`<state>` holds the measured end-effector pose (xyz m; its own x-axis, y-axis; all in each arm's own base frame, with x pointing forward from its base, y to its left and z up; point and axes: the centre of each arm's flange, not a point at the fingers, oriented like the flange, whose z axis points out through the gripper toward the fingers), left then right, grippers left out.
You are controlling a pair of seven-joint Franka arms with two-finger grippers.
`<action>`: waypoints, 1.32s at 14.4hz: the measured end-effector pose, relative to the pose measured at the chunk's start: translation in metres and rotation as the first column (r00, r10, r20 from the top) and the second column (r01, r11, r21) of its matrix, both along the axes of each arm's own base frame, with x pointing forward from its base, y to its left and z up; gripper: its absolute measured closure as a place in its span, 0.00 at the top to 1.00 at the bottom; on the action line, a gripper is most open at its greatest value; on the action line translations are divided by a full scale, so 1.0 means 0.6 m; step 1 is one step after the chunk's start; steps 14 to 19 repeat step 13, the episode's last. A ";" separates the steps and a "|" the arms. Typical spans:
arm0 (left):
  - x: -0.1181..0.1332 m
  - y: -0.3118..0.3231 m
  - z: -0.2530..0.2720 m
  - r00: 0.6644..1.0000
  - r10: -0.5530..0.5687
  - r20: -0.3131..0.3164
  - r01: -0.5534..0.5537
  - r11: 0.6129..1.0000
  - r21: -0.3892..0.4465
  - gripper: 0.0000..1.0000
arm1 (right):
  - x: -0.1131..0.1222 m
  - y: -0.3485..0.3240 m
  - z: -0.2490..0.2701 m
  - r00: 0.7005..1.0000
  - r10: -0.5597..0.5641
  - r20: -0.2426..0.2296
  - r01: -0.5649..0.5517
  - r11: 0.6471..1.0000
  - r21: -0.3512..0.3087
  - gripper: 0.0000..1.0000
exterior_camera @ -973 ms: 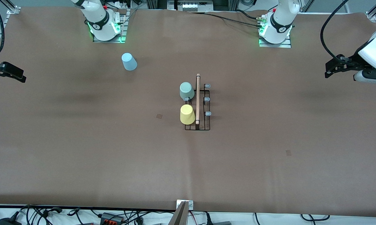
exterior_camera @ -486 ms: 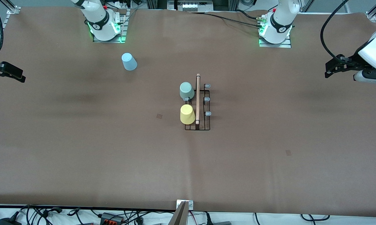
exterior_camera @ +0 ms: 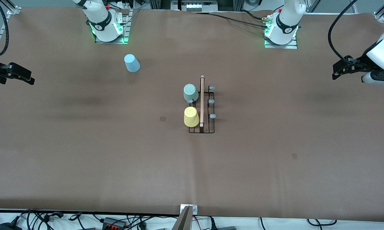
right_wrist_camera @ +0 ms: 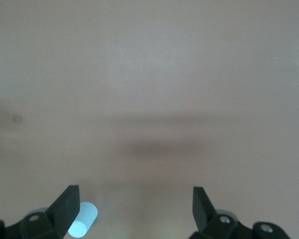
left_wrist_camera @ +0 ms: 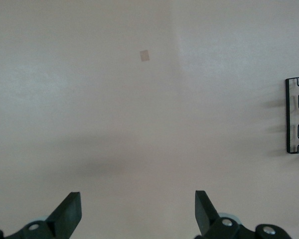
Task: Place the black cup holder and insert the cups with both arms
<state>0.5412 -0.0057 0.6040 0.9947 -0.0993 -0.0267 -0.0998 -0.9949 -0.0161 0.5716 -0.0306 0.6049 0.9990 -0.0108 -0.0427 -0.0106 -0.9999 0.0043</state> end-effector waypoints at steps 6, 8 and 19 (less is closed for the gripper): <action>-0.002 -0.001 0.003 1.000 -0.002 -0.005 0.002 1.000 0.000 1.00 | 0.000 -0.005 -0.001 1.000 -0.006 -0.001 0.006 1.000 0.000 1.00; -0.002 0.000 0.004 1.000 0.000 -0.008 0.000 1.000 0.000 1.00 | 0.000 -0.005 0.000 1.000 -0.006 0.000 0.006 1.000 0.000 1.00; -0.003 0.004 0.004 1.000 0.003 -0.011 -0.003 1.000 0.000 1.00 | 0.001 -0.006 0.012 1.000 -0.006 0.016 0.006 1.000 -0.001 1.00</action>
